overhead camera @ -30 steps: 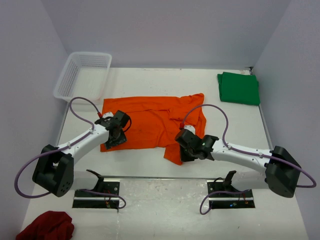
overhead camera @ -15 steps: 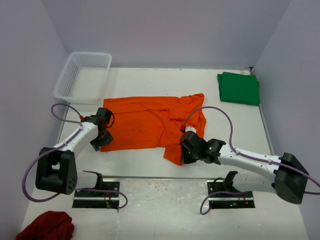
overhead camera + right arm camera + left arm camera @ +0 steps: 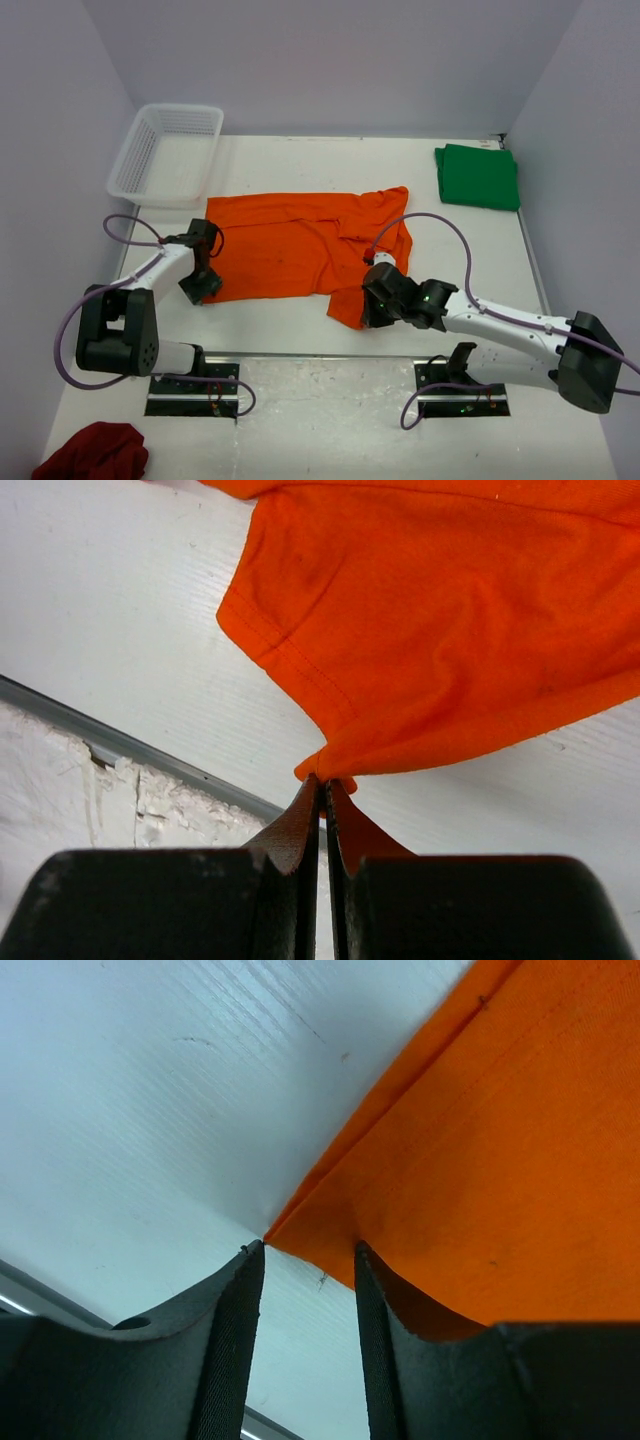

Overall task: Fold and stack the t-shirts
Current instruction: Grap the side of the flattened tshirt closest away from the robot with both arms

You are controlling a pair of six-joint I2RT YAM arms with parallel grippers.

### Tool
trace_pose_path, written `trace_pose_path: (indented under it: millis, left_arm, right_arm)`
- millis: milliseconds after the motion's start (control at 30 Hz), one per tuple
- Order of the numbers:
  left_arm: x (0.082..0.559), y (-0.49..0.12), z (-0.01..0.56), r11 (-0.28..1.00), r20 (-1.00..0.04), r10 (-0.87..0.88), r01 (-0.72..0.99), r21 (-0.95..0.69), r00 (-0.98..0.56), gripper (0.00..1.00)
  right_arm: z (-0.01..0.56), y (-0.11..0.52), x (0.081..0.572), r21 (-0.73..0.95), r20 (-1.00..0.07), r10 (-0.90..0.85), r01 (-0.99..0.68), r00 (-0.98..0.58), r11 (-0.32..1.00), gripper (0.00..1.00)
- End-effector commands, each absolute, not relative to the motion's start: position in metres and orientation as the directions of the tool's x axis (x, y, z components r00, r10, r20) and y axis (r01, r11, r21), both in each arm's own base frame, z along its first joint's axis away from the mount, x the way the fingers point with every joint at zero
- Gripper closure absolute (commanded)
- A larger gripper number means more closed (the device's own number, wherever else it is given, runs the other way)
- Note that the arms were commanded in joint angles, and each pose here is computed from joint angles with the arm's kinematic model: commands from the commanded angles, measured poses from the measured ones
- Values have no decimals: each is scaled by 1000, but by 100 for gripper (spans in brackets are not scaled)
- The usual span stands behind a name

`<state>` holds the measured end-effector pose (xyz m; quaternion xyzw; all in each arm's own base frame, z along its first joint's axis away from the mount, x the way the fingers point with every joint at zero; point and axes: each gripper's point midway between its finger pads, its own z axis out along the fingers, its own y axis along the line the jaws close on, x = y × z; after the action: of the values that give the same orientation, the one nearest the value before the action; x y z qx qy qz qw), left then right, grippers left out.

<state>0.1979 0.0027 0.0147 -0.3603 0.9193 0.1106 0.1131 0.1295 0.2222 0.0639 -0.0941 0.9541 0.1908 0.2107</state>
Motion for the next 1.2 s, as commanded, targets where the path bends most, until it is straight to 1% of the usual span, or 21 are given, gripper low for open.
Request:
trace_pose_path:
  millis: [0,233,333,367,433,467,567,700,733,767,967,1100,1133,1167]
  left_arm:
    - [202,5,12,718,-288,-639,-687,108,-713,58]
    - [198,7,2,710,-258,-652,-694,123,-713,60]
    - [195,7,-5,712,-231,-657,-691,125,-718,70]
    - [193,9,-8,706,-220,-664,-696,133,-715,75]
    - [194,9,-11,710,-215,-661,-692,130,-718,77]
    - [193,10,-13,707,-210,-663,-693,138,-718,80]
    - [192,8,-16,709,-200,-665,-693,131,-719,82]
    - [194,8,-14,712,-202,-664,-691,121,-720,89]
    - [194,6,-13,714,-200,-664,-690,113,-720,96]
    - [194,5,-12,714,-199,-666,-692,107,-719,100]
    - [200,-4,8,707,-216,-687,-707,18,-694,100]
    - [212,-6,39,697,-286,-699,-713,-72,-655,100]
    - [212,-6,43,696,-292,-700,-714,-78,-651,100]
    - [212,-6,46,697,-300,-699,-712,-86,-649,100]
  right_arm:
    - [68,221,130,336,-451,-79,-251,-889,908,100]
    - [72,218,130,341,-462,-62,-241,-885,909,100]
    - [76,216,130,341,-465,-57,-238,-883,909,100]
    - [76,215,130,339,-465,-55,-235,-883,911,100]
    - [78,215,130,343,-469,-49,-233,-882,910,100]
    - [77,214,130,343,-466,-46,-228,-883,911,100]
    - [76,214,129,342,-459,-44,-222,-887,913,100]
    - [75,213,129,336,-453,-42,-214,-891,917,100]
    - [74,211,129,328,-453,-43,-211,-891,921,100]
    - [74,211,129,327,-451,-36,-202,-892,923,100]
    - [76,195,134,248,-457,-18,-147,-889,957,100]
    - [85,184,137,216,-469,16,-97,-883,972,100]
    - [85,176,133,198,-458,26,-74,-889,977,100]
    - [92,174,133,214,-469,48,-61,-882,975,100]
